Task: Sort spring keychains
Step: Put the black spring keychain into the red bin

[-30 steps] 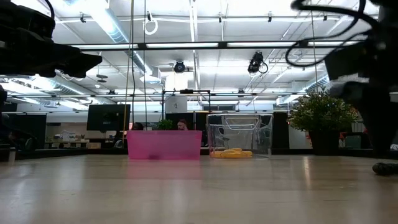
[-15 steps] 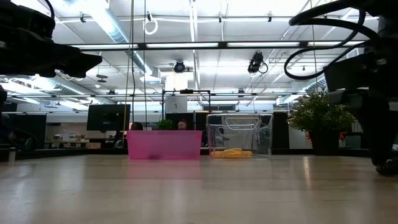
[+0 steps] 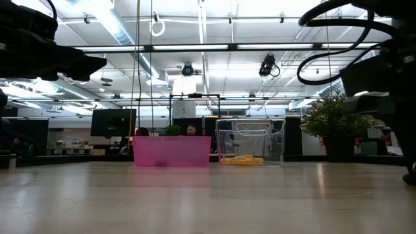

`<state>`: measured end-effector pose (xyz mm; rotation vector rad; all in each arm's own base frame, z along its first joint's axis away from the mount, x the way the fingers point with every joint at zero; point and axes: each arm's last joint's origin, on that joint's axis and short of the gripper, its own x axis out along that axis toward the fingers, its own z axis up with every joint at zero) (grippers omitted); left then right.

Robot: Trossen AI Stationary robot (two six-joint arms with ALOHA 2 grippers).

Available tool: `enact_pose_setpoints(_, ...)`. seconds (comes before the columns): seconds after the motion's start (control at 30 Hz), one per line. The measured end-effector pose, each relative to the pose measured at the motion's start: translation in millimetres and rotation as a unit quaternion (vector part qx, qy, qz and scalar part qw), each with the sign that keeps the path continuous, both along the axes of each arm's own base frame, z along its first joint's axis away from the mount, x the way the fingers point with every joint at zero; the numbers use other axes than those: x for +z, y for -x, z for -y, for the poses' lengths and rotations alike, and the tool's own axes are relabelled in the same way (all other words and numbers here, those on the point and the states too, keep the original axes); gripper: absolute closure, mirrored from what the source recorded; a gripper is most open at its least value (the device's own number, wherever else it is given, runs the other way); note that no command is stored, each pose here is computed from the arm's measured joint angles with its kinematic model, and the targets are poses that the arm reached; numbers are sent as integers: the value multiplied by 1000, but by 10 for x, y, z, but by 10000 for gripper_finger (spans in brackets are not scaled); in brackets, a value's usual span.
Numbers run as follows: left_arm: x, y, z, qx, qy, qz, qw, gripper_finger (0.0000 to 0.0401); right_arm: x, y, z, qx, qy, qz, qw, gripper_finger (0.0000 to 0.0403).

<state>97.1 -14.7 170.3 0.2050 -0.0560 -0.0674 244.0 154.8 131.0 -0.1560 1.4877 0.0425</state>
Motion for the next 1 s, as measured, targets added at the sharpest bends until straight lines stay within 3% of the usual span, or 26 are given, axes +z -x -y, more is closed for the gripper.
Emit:
enact_pose_setpoints(0.17,0,0,0,0,0,0,1000,103,35,-71,42,15,-7,30,999,376)
enact_pose_setpoints(0.33,1,0,0,0,0,0,1000,103,123,-315,180,7,58,157,986,393)
enact_pose_setpoints(0.43,0,0,0,0,0,0,1000,103,201,-558,224,27,28,247,968,393)
enact_pose_setpoints(0.6,-8,-3,1,0,-1,-5,1000,103,450,-955,458,21,3,415,910,393)
enact_pose_setpoints(0.73,-13,-6,1,-1,-1,-7,1000,103,657,-1174,756,17,-51,516,855,393)
enact_pose_setpoints(0.87,-13,-6,1,0,-1,-7,1000,103,815,-1292,1124,1,-71,585,808,393)
enact_pose_setpoints(1.0,-12,-6,1,0,-1,-7,1000,103,915,-1332,1428,-24,-84,625,775,392)
